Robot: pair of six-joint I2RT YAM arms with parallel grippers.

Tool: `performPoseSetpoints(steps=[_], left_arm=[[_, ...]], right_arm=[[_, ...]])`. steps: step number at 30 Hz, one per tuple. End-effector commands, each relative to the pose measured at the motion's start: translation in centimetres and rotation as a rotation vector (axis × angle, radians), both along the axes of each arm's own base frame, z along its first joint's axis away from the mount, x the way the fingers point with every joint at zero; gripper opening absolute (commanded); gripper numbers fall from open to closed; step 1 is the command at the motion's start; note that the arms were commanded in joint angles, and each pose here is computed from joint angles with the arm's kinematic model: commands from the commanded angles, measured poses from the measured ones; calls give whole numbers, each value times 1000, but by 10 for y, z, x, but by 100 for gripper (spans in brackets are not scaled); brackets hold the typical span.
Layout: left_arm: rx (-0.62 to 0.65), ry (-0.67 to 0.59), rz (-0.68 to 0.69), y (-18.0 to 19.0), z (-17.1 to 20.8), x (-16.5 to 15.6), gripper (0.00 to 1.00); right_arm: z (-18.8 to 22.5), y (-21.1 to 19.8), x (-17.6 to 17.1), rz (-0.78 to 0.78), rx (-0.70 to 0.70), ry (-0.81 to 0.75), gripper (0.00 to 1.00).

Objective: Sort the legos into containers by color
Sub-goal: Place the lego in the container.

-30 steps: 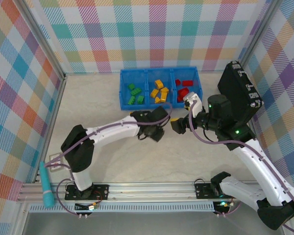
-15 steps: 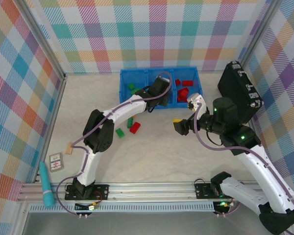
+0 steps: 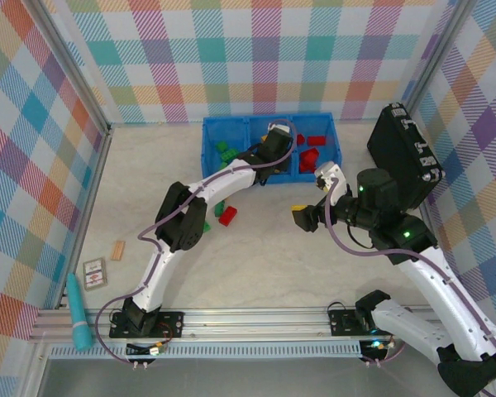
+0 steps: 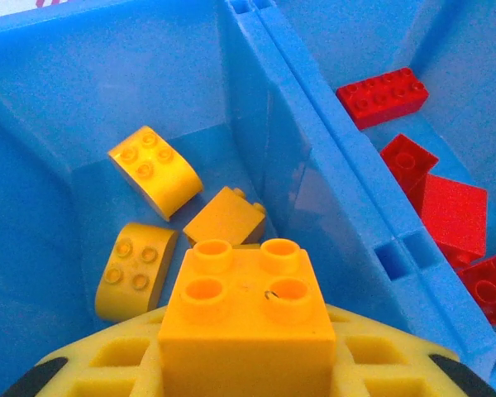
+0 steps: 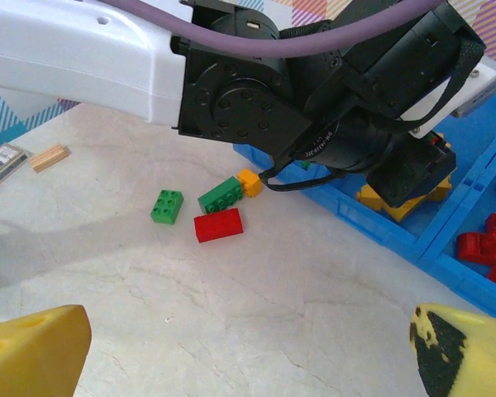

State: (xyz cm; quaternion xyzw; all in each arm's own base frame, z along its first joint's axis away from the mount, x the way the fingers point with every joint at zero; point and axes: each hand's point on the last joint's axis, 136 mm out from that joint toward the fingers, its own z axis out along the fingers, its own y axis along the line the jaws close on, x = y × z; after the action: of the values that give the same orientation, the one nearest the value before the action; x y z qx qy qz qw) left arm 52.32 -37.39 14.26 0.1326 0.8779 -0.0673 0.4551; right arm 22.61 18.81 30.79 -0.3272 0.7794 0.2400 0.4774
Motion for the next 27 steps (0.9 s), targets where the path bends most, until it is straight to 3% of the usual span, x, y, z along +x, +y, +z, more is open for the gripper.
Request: performPoseSetpoints(steps=[1, 10, 18, 23, 27], left_arm=[[-21, -13, 40, 5, 1, 10, 26], [-17, -14, 50, 10, 0, 8, 58], [-41, -90, -1, 24, 70, -13, 59], [13, -88, 16, 67, 112, -55, 60], [77, 6, 74, 109, 113, -92, 60]], right_arm=[[6, 6, -1, 27, 25, -21, 99], [6, 7, 1, 25, 18, -16, 99], [7, 8, 2, 28, 17, -9, 99], [7, 8, 2, 27, 21, -10, 99], [6, 8, 4, 24, 21, -7, 99]])
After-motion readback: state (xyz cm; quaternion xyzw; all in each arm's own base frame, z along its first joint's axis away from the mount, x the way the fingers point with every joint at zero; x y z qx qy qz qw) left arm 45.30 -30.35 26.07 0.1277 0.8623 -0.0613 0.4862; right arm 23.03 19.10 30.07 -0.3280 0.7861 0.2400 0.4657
